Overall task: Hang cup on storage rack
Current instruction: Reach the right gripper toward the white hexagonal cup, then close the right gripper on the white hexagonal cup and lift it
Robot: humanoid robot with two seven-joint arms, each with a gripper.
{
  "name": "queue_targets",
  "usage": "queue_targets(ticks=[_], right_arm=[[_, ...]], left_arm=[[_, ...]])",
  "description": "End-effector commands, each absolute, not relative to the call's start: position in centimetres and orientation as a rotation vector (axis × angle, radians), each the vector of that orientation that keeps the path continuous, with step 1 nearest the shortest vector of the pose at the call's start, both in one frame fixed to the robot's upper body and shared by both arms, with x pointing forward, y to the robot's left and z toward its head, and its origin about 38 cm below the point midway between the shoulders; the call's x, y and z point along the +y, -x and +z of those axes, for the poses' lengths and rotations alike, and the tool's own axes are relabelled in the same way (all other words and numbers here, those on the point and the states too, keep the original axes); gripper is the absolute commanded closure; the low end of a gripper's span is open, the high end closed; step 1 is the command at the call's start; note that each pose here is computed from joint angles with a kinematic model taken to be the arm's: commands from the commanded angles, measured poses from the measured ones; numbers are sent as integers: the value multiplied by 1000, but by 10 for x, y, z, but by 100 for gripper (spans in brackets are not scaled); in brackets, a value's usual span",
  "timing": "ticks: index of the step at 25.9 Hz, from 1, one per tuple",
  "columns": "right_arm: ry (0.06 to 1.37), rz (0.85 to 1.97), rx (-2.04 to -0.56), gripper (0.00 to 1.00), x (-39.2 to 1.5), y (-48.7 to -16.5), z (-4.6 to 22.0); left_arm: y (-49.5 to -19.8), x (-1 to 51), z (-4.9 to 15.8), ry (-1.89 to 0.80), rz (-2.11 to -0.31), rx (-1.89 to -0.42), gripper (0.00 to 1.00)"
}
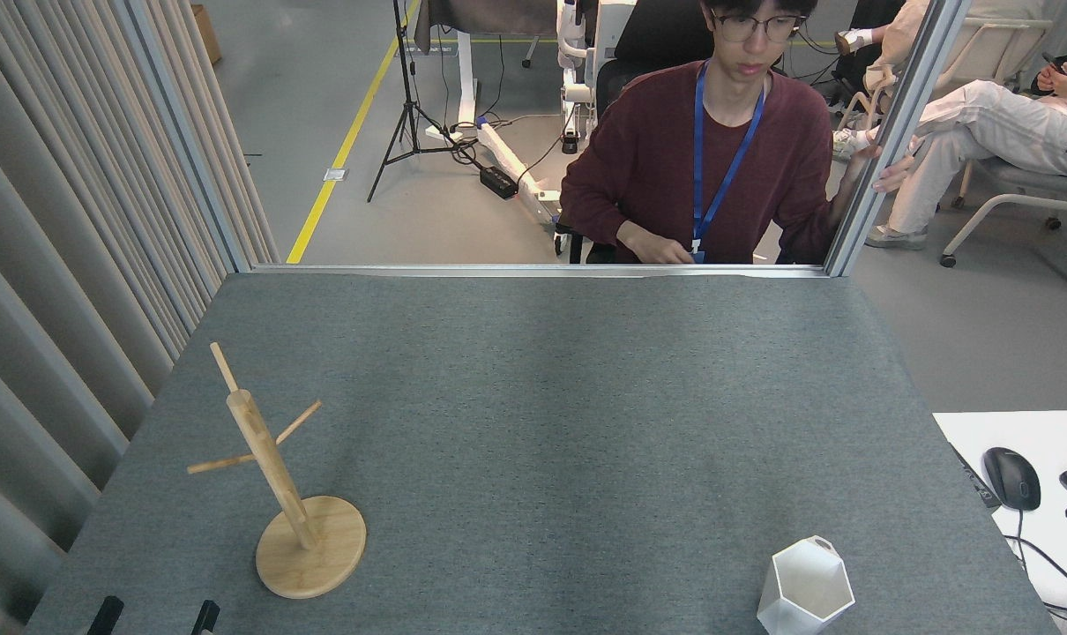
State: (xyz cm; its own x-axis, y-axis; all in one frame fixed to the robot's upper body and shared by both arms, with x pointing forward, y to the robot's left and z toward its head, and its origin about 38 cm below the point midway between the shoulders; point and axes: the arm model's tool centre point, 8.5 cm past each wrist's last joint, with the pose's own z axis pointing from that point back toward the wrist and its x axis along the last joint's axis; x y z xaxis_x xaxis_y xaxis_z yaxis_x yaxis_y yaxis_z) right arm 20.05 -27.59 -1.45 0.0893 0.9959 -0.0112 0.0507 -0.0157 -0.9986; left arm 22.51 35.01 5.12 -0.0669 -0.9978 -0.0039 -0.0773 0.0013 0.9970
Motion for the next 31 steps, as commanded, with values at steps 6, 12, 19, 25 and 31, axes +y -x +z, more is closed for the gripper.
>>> queue_targets(ticks=[6,12,19,25,31], right_arm=[[1291,1129,-1164,0,-276,-216,-22],[1306,1123,-1176,0,-276,-232,-21],[1288,1141,-1177,0,-271,-241,-22],[1291,1123,-1189,0,-266,-255,-20],[1297,1123,-1191,0,-269,-266,-21]], left_arm=[[-225,349,49,-1229,-1223,-1313,0],[-224,350,50,-1230,-1221,-1313,0],[-224,350,50,-1230,-1221,-1313,0],[-224,350,50,-1231,-1220,-1314,0],[-224,351,50,-1232,-1220,-1313,0]])
